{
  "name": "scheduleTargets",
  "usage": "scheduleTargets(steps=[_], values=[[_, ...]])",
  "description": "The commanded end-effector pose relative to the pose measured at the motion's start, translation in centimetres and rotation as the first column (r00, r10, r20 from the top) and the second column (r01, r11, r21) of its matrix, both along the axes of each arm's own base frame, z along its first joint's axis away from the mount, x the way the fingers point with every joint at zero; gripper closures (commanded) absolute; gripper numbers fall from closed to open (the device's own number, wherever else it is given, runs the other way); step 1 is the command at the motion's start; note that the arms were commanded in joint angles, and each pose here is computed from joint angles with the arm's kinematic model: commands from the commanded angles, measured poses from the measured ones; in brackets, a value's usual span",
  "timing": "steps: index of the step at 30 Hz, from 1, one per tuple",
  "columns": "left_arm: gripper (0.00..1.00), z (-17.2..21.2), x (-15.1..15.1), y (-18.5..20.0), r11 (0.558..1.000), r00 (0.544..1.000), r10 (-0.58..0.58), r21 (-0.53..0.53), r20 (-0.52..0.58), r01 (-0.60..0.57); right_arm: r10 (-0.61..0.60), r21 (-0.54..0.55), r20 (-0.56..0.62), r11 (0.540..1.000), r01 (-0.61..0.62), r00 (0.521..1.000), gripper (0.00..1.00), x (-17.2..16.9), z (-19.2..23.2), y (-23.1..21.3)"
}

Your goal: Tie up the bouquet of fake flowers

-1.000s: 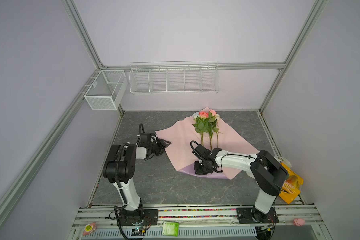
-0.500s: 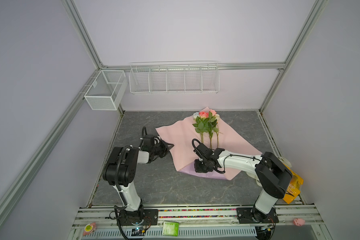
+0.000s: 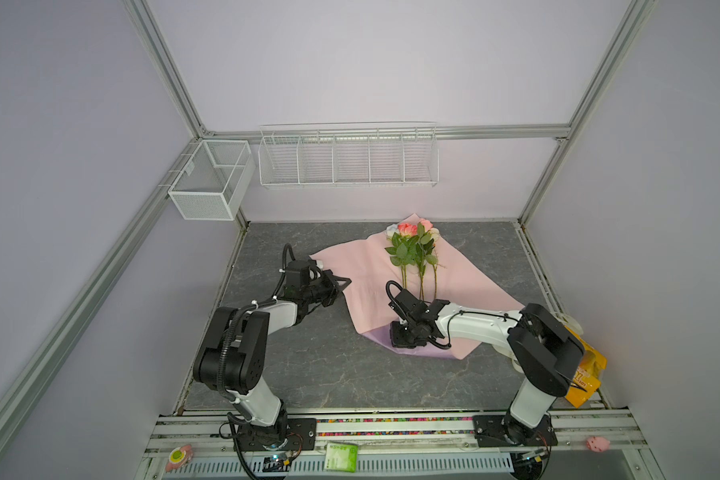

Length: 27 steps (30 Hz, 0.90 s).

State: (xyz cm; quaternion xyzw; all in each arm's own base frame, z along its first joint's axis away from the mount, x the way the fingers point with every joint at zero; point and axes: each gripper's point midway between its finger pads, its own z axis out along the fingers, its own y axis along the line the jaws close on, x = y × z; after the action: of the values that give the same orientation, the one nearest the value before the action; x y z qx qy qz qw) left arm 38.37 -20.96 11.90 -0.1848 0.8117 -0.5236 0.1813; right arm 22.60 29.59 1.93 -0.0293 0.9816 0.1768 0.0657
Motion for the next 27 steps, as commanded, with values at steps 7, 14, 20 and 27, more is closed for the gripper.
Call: scheduleTargets(steps=[7,14,20,27], values=[[0.97,3.4,0.2,-4.8,0.984,0.988,-0.137,0.127,0.072,0.127,-0.038,0.022,-0.051,0.999,0.039,0.998,0.86,-0.8,-1.4,-0.9],[0.97,2.9,-0.4,-7.2,0.952,0.974,-0.218,0.233,0.054,0.200,-0.041,0.076,-0.039,0.996,0.044,0.998,0.86,-0.5,-0.8,-0.4],[0.96,1.9,-0.8,-8.8,0.912,0.961,-0.277,0.320,0.018,0.256,-0.040,0.167,0.001,0.985,0.039,0.999,0.85,0.5,1.0,0.6],[0.95,1.2,-0.6,-10.6,0.889,0.956,-0.292,0.358,-0.032,0.284,-0.058,0.236,0.067,0.971,0.041,0.996,0.83,1.6,3.9,0.9]])
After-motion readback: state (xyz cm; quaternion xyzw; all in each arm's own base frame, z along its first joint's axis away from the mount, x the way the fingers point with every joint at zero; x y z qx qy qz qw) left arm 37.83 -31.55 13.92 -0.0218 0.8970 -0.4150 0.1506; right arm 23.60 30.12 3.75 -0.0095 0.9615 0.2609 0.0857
